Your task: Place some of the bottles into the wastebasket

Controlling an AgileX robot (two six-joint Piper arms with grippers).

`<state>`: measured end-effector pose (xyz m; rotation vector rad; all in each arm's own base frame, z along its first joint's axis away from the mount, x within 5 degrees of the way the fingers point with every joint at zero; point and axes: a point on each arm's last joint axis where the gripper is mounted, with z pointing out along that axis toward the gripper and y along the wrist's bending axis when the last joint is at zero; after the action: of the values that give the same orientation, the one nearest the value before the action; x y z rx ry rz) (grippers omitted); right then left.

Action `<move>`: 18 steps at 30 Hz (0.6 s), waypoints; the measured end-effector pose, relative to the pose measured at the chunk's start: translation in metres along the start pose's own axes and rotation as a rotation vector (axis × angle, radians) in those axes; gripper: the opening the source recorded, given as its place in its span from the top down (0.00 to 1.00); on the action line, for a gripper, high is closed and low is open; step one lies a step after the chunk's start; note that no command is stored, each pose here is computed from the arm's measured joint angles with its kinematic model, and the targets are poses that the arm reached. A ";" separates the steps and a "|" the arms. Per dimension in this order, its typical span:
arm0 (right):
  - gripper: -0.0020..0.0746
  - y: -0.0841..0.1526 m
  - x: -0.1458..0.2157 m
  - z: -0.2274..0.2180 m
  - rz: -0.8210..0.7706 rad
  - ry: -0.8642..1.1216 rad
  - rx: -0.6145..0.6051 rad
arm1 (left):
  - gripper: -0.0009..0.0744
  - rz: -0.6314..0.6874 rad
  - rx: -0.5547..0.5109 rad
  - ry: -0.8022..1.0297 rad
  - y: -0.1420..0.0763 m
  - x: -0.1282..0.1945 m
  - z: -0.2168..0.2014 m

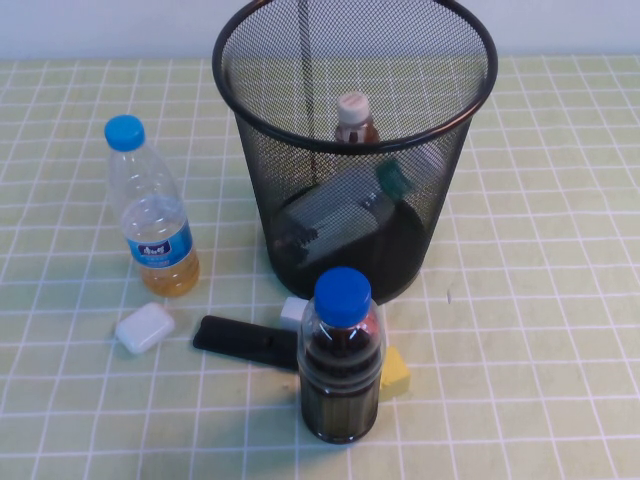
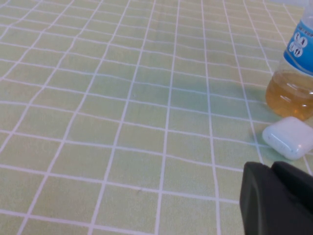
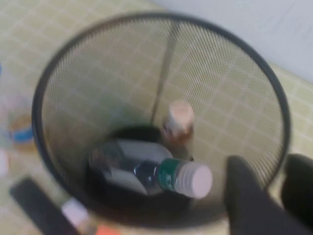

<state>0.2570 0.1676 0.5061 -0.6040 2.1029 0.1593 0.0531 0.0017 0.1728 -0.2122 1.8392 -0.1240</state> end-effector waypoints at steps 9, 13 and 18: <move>0.98 -0.016 0.046 -0.099 0.044 -0.046 -0.005 | 0.99 0.000 0.000 0.000 0.000 0.000 0.000; 0.98 -0.005 0.090 -0.106 0.071 0.027 -0.122 | 0.99 0.000 0.000 0.000 0.000 0.000 0.000; 0.98 0.004 0.140 -0.088 0.092 0.175 -0.169 | 0.99 0.000 0.000 0.000 0.000 0.000 0.000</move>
<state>0.1245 0.0910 0.4430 -0.6409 2.3041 0.3500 0.0531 0.0017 0.1728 -0.2122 1.8392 -0.1240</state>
